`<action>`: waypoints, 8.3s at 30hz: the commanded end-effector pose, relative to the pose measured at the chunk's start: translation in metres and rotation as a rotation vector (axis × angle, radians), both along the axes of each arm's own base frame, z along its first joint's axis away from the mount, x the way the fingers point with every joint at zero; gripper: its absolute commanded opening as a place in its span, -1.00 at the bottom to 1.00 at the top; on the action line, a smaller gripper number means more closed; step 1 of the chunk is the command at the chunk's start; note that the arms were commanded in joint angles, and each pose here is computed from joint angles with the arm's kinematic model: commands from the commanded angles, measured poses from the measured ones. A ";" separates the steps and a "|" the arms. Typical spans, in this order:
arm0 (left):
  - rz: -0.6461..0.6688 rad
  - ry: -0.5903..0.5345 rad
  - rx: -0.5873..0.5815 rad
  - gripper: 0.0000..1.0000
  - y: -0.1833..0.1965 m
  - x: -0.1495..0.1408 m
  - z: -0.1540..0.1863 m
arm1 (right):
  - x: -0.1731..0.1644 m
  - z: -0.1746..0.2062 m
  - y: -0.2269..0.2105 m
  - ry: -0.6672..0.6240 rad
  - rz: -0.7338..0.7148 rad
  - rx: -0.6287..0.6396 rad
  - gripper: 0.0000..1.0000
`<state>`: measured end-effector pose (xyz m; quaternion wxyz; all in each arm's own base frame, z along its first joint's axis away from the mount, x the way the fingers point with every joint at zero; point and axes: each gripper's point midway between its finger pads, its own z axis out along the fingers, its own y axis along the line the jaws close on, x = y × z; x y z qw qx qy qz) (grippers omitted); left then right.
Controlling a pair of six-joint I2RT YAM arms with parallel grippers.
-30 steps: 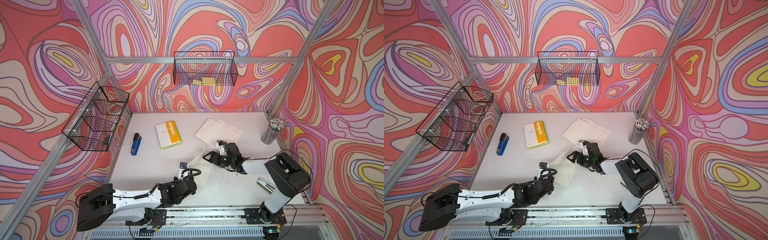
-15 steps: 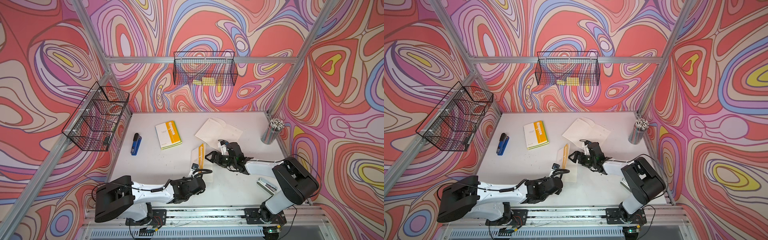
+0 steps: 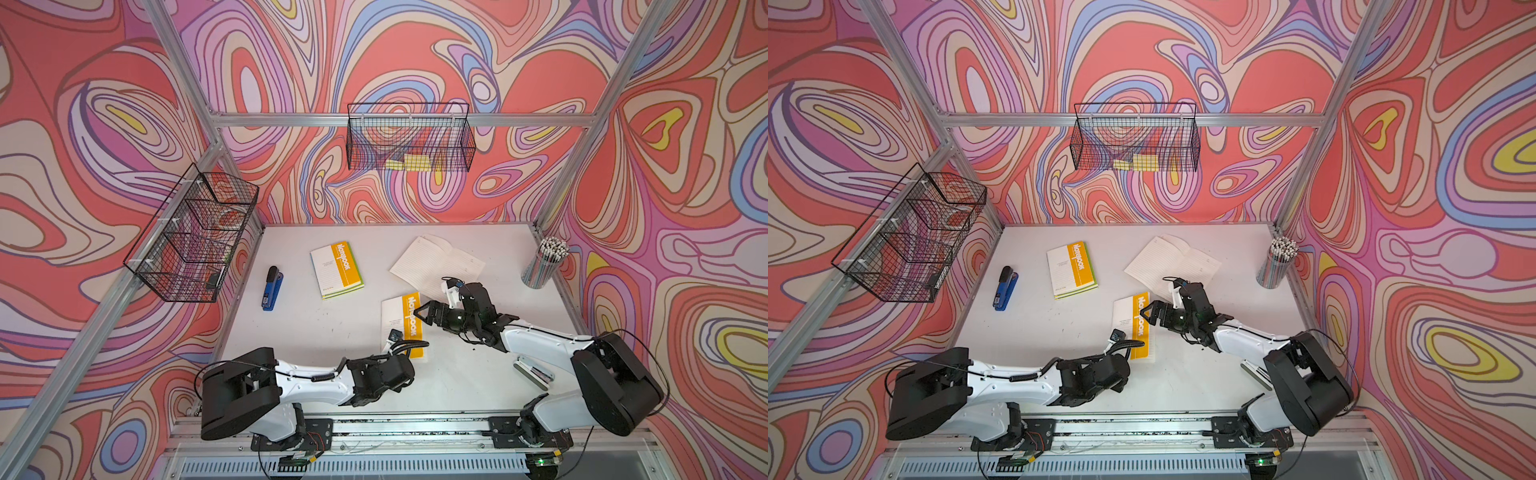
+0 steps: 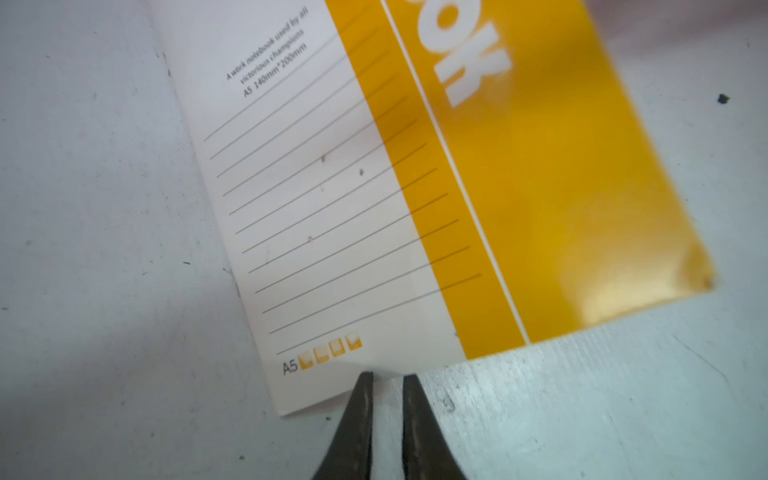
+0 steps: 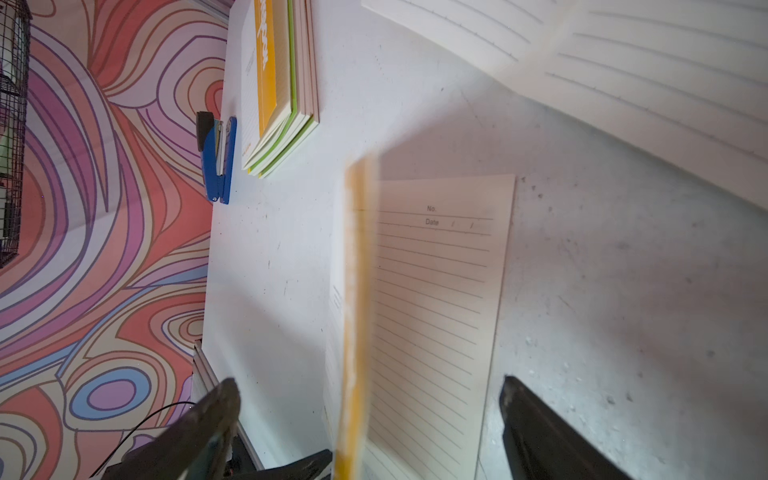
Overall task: Close the notebook
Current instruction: Close the notebook at the center of the board, then pick up the notebook from the center of the board, then place the notebook at the notebook.
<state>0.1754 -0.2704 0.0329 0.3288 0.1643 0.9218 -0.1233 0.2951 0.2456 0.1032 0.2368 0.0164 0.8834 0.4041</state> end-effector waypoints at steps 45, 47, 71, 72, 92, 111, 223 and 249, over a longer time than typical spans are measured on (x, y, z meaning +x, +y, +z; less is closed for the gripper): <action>-0.031 -0.013 -0.045 -0.56 -0.023 0.004 0.015 | 0.023 -0.033 0.039 0.094 0.047 0.126 0.97; -0.048 -0.025 -0.054 -0.55 -0.025 0.004 0.023 | 0.021 -0.037 0.037 0.101 0.046 0.119 0.97; 0.105 0.261 -0.417 -0.25 0.041 0.050 0.029 | 0.009 -0.057 0.029 0.134 0.041 0.092 0.97; 0.114 0.261 -0.427 -0.25 0.042 0.054 0.029 | 0.008 -0.057 0.029 0.134 0.041 0.092 0.97; 0.181 0.353 -0.633 -0.30 0.040 0.091 0.007 | 0.003 -0.056 0.025 0.130 0.041 0.077 0.97; 0.169 0.433 -0.833 -0.52 0.039 0.094 -0.010 | 0.002 -0.059 0.024 0.136 0.042 0.076 0.97; 0.518 0.307 -0.704 -1.00 0.260 0.326 0.065 | 0.094 0.035 0.066 -0.021 0.189 0.090 0.97; 0.596 0.361 -0.626 -0.83 0.270 0.314 0.025 | 0.089 0.020 0.060 0.012 0.181 0.107 0.97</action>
